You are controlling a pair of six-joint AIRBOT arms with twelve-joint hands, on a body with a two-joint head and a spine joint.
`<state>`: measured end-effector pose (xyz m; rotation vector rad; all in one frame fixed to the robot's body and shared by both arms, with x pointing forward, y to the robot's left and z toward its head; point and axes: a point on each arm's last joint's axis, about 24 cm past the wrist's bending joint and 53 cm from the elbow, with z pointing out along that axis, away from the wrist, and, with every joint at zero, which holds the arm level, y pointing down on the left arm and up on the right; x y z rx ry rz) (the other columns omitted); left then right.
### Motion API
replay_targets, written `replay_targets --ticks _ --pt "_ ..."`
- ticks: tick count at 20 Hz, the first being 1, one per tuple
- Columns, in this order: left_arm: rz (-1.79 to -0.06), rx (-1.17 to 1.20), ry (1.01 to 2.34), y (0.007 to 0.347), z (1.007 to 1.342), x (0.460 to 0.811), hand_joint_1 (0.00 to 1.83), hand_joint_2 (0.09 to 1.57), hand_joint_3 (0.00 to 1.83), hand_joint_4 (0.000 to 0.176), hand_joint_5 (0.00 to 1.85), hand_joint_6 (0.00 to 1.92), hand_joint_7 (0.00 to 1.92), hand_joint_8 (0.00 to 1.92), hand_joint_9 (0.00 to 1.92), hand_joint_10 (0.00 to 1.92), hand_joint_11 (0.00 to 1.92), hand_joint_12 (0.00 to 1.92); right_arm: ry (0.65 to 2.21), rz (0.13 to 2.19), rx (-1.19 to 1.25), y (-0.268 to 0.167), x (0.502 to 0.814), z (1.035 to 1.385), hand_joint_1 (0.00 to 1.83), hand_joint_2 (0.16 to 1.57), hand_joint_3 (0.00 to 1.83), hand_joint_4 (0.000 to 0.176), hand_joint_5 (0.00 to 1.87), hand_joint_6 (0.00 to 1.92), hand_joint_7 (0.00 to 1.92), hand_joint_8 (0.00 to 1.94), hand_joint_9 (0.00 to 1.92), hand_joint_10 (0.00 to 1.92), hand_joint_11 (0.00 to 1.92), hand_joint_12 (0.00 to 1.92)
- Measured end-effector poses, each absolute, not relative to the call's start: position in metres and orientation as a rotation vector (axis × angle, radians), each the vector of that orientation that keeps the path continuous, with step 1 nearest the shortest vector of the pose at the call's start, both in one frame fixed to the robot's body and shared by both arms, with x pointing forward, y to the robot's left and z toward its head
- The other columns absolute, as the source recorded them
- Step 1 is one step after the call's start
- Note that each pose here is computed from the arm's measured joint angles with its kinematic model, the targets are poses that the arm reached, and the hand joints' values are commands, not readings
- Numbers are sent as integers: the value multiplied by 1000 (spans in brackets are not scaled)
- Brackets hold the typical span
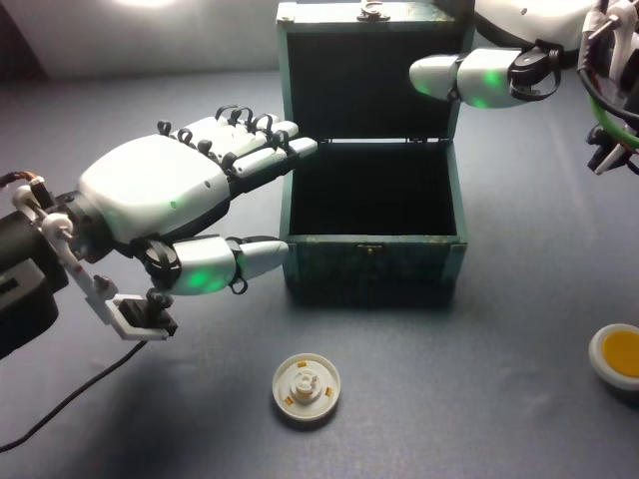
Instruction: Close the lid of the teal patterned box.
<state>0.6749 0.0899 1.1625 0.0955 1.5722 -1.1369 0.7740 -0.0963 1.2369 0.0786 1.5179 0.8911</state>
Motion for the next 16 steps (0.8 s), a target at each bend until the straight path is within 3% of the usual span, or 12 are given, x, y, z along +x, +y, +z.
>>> replay_targets --ticks 1,2,3,4,5,7,8,9,11,13,15,16 --pt "-1141 99 1572 88 1162 674 160 1385 0 7 65 1 0 0 0 0 0 371 1504 895 79 -96 774 1242 272 1358 1 0 297 458 605 279 418 1126 284 1761" --pt "-1145 99 1573 87 1162 673 151 1388 2 13 57 0 0 0 0 0 0 357 1502 894 78 -96 774 1242 282 1361 0 0 174 867 504 721 438 1405 400 1849" --pt "-1149 102 1574 86 1161 673 155 1387 1 26 52 0 0 0 0 0 0 323 1495 896 80 -97 774 1244 278 1361 0 0 91 1015 424 929 408 1476 403 1869" --pt "-1148 99 1575 86 1161 673 137 1385 0 17 47 0 0 0 0 0 0 327 1498 896 80 -96 774 1244 249 1360 0 0 41 1164 348 1100 383 1571 404 1911" --pt "-1149 97 1574 86 1161 673 102 1379 0 33 28 1 0 0 0 0 0 334 1505 901 80 -94 773 1242 246 1339 0 0 39 1225 322 1143 370 1566 376 1919" --pt "-1150 97 1574 86 1161 673 93 1377 0 33 27 2 0 0 0 0 0 343 1513 913 72 -88 769 1241 272 1314 0 0 83 1134 296 1151 360 1605 401 1921" --pt "-1152 95 1575 86 1161 673 136 1378 0 29 35 5 0 0 0 0 0 347 1513 920 65 -85 766 1241 291 1316 0 0 81 1178 297 1365 370 1731 445 1921" --pt "-1154 93 1575 86 1162 673 135 1380 0 26 34 2 0 0 0 0 0 431 1513 931 55 -80 762 1242 267 1308 0 0 95 1072 314 1236 374 1588 421 1895" --pt "-1155 91 1574 86 1162 673 145 1375 0 23 37 3 0 0 0 0 0 422 1511 942 34 -74 754 1243 266 1321 2 0 112 1044 307 1197 352 1567 397 1886" --pt "-1156 75 1573 88 1162 675 144 1370 0 22 40 2 0 0 0 0 0 260 1513 958 14 -67 746 1244 281 1330 1 0 115 1074 303 1224 336 1595 373 1918" --pt "-1160 61 1567 90 1163 676 98 1362 0 42 21 1 0 0 0 0 0 135 1507 959 -14 -65 738 1247 284 1337 0 0 92 1117 337 1367 382 1722 440 1921" --pt "-1159 55 1566 93 1162 676 106 1366 1 43 21 2 0 0 0 0 0 109 1495 958 -22 -67 735 1251 275 1334 0 0 82 1186 336 1387 396 1745 455 1921"
